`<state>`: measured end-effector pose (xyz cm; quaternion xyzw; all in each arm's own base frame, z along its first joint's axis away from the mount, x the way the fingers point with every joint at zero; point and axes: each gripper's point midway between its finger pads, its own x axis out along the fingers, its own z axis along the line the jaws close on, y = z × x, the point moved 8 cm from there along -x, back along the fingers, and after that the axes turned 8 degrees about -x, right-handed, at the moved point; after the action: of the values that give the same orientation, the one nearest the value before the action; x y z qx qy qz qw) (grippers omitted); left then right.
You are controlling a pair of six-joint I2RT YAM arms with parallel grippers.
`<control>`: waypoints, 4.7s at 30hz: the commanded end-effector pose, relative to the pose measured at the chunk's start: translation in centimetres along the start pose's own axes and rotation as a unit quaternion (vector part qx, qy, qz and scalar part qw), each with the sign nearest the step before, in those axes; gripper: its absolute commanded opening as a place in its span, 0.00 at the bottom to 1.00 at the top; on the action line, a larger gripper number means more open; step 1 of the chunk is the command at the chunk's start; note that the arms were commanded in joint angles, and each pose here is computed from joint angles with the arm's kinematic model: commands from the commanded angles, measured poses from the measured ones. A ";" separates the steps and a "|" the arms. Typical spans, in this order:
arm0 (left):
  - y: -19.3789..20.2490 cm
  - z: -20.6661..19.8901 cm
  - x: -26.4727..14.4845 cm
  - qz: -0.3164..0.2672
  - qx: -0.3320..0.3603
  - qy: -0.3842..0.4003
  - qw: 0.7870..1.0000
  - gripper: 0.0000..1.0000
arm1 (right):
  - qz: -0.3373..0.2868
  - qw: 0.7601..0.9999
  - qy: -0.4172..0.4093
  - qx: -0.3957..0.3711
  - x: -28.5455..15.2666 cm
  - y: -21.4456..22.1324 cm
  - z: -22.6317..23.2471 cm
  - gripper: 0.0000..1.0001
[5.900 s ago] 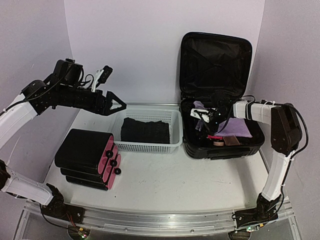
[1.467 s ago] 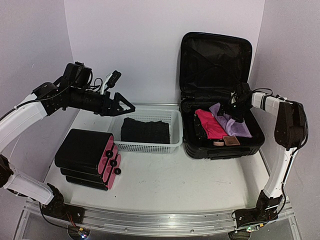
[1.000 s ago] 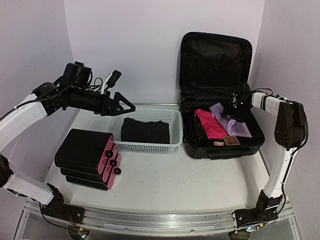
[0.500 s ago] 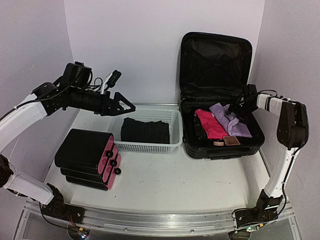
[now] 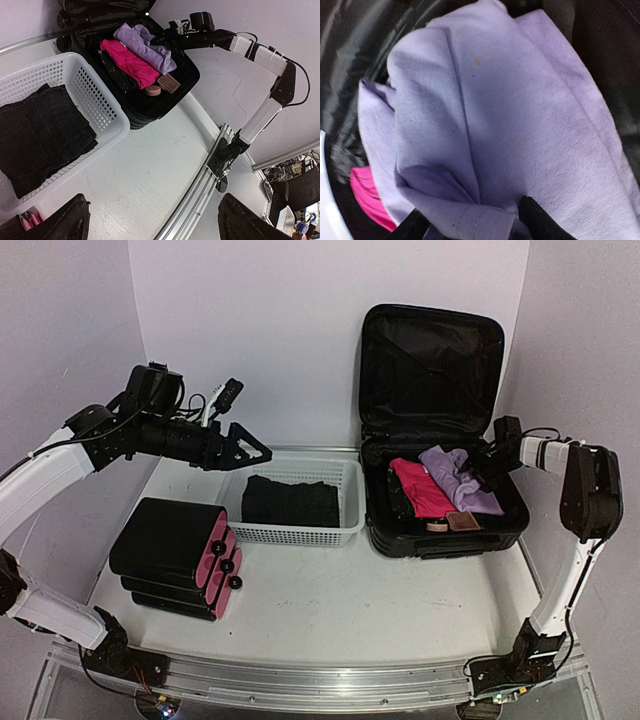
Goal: Open, take out, and arrange the luggage
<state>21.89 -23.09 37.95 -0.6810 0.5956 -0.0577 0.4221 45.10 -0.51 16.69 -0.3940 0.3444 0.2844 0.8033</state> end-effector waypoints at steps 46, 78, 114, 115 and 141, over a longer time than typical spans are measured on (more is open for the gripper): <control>-1.2 -1.4 -0.4 -0.023 0.009 0.043 0.999 0.88 | 0.030 0.997 -0.053 -0.044 -1.1 -1.9 0.5 0.52; -0.7 2.0 2.7 -0.026 -0.115 -0.007 0.993 0.87 | 0.009 0.954 -0.193 -0.229 -6.0 2.6 12.2 0.00; -6.7 2.3 31.9 -0.026 -0.529 0.067 0.846 0.89 | 0.037 0.916 -0.270 -0.293 -5.9 8.0 11.8 0.00; -6.6 2.3 32.5 -0.025 -0.527 0.070 0.846 0.89 | 0.037 0.914 -0.275 -0.295 -5.9 8.3 11.7 0.00; -3.2 5.4 38.6 -0.009 -0.514 0.062 0.855 0.91 | 0.046 0.857 -0.342 -0.383 -8.0 13.8 12.8 0.00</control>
<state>37.68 -53.54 20.22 -0.7964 0.5556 0.2368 -0.0313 35.58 14.96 19.39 -0.5099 0.0142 0.5583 0.6544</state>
